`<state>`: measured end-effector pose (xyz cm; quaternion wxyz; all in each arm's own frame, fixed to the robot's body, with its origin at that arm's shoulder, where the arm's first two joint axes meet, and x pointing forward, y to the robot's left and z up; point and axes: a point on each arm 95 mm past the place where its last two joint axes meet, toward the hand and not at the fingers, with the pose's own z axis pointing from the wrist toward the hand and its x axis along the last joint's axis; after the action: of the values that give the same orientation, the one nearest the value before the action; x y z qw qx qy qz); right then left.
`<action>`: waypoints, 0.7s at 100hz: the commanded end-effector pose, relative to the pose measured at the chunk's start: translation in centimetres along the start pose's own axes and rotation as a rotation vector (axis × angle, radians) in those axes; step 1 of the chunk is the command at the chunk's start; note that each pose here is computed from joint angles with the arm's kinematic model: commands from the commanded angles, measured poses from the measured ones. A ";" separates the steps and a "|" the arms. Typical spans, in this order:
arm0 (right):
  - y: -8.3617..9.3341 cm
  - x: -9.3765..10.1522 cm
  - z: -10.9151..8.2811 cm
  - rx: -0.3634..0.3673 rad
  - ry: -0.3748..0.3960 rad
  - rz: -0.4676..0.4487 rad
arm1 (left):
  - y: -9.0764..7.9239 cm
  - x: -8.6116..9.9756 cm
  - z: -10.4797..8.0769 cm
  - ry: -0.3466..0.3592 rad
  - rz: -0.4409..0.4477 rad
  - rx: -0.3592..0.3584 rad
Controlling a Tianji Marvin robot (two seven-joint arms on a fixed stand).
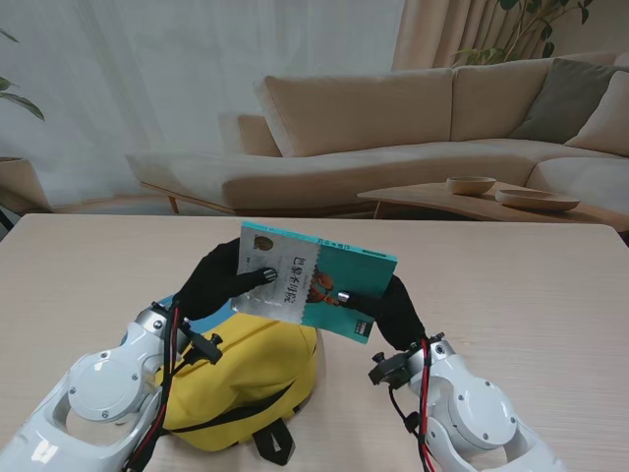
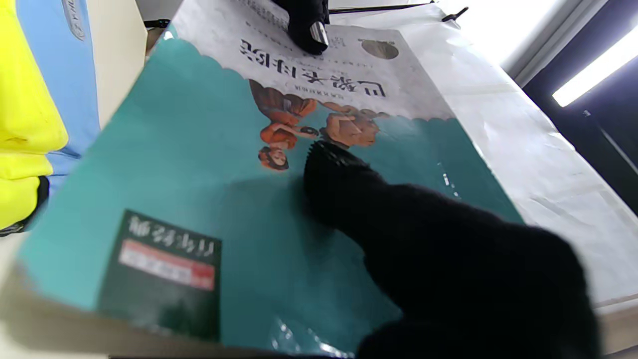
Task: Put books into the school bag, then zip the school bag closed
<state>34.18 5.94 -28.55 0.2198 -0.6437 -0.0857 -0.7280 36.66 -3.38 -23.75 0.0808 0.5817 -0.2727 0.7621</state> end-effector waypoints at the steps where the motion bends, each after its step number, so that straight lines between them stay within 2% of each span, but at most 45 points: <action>1: -1.0 0.2 -0.2 0.013 -0.019 0.003 | 0.4 0.3 -0.3 -0.009 0.007 -0.025; 26: -0.4 1.1 -0.3 -0.079 -0.105 0.040 | 0.3 -0.1 -1.3 -0.083 0.064 -0.091; 42: 0.2 1.5 -0.1 -0.110 -0.121 0.068 | -0.1 -0.4 -2.1 -0.099 0.121 -0.083; 55: 0.8 1.7 0.1 -0.138 -0.126 0.075 | -0.6 -0.5 -3.1 -0.115 0.191 -0.100; 70: 1.5 2.0 0.5 -0.174 -0.119 0.079 | -1.3 -0.7 -4.7 -0.156 0.315 -0.171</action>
<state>34.86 4.16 -27.27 0.1806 -0.7121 -0.0141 -0.6783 34.18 -0.03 -24.66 -0.0106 0.5823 -0.4131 0.7001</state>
